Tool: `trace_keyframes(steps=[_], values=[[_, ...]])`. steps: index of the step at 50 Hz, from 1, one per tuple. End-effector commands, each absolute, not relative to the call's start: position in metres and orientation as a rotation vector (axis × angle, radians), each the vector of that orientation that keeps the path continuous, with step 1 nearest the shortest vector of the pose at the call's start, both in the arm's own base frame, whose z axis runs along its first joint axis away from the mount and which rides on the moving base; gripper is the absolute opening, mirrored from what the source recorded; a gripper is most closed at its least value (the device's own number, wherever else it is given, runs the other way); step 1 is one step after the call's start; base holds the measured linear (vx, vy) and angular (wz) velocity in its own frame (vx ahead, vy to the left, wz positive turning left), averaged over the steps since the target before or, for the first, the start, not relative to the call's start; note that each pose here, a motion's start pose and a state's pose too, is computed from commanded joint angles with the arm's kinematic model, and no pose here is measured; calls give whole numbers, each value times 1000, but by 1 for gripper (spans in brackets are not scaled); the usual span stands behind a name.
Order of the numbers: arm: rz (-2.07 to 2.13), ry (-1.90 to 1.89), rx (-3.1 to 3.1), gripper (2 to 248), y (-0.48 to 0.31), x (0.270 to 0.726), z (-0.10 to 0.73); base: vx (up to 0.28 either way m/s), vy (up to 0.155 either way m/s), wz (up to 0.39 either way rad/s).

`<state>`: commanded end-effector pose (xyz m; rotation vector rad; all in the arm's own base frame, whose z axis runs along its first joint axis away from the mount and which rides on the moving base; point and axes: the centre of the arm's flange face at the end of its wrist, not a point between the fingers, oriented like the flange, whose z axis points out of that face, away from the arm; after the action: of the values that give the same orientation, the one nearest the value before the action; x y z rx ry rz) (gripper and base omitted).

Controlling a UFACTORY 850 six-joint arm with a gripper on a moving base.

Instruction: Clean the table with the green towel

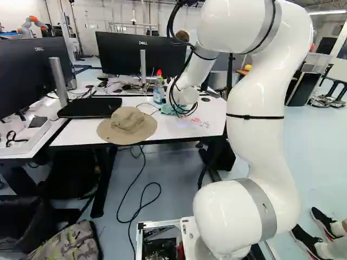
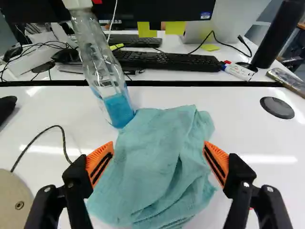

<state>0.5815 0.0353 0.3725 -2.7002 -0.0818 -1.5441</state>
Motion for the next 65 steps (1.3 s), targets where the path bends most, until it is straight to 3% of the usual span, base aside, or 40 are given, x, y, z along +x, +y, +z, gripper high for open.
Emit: trace_keyframes(steps=[53, 54, 58, 59, 63, 64, 65], values=[[-1421, -79, -2771, 247, 35, 616, 359, 0, 0, 0], [-1421, -79, -2771, 222, 35, 616, 359, 0, 0, 0], [-1421, -79, -2771, 222, 35, 616, 359, 0, 0, 0], [-1421, -79, -2771, 184, 35, 616, 359, 0, 0, 0], [-1421, -79, -2771, 184, 35, 616, 359, 0, 0, 0], [-1421, -79, -2771, 147, 35, 616, 359, 0, 0, 0], [-1421, -79, -2771, 147, 35, 616, 359, 0, 0, 0]])
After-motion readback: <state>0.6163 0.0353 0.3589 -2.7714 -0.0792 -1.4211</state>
